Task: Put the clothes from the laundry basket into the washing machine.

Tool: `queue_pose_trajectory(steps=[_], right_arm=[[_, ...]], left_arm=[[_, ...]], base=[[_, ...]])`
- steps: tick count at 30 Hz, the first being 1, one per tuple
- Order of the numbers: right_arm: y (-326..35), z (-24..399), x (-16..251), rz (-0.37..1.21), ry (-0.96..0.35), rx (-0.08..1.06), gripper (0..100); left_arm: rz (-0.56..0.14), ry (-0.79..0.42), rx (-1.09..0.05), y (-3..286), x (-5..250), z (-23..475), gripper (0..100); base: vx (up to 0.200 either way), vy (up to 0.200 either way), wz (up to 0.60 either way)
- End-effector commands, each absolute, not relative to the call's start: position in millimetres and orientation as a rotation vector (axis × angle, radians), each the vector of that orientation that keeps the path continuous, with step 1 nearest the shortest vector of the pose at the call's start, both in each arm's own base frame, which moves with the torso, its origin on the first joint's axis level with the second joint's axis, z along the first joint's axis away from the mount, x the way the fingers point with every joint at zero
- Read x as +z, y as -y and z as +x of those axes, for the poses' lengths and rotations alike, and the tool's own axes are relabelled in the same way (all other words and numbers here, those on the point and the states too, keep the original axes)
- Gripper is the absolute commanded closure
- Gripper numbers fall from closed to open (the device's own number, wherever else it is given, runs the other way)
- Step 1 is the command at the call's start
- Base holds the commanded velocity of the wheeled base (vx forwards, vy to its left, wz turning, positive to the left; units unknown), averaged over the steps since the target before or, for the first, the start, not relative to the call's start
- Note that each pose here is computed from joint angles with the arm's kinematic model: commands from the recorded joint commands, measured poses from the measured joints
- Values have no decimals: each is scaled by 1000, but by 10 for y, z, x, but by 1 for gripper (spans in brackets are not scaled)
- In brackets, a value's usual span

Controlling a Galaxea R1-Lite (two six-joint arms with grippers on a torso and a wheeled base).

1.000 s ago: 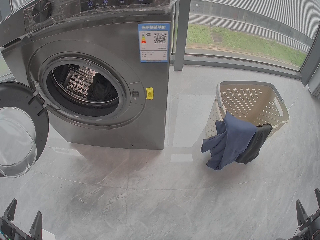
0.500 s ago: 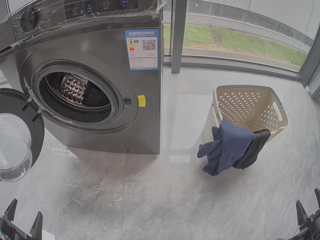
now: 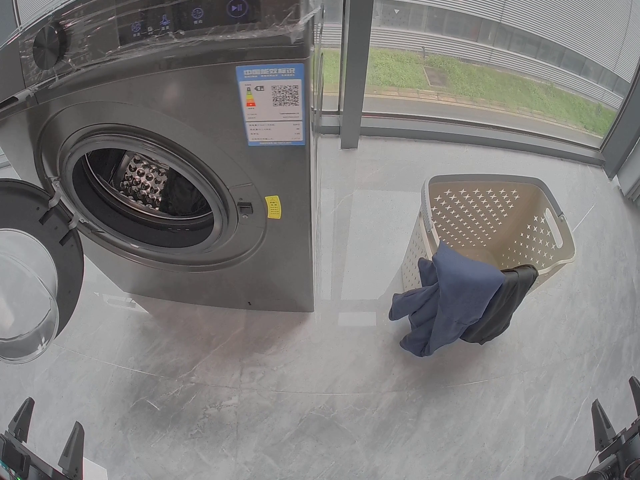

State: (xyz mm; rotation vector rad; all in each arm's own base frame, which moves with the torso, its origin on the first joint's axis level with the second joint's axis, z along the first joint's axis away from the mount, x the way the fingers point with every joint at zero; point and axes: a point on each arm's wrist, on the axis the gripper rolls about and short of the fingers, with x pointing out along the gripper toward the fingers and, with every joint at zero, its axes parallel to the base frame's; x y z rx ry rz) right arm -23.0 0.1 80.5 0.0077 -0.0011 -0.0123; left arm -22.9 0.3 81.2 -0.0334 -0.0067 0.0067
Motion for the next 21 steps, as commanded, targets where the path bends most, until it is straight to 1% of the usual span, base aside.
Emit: queue_pose_trajectory(steps=[1, 21], right_arm=[[-1, -222, 755, 8, -9, -12, 0], [-1, -222, 755, 8, -9, -12, 0]], left_arm=[[-35, 2, 8, -3, 765, -226, 0], [-41, 2, 11, -4, 765, -226, 0]], base=[[0, -200, 0], [0, -200, 0]])
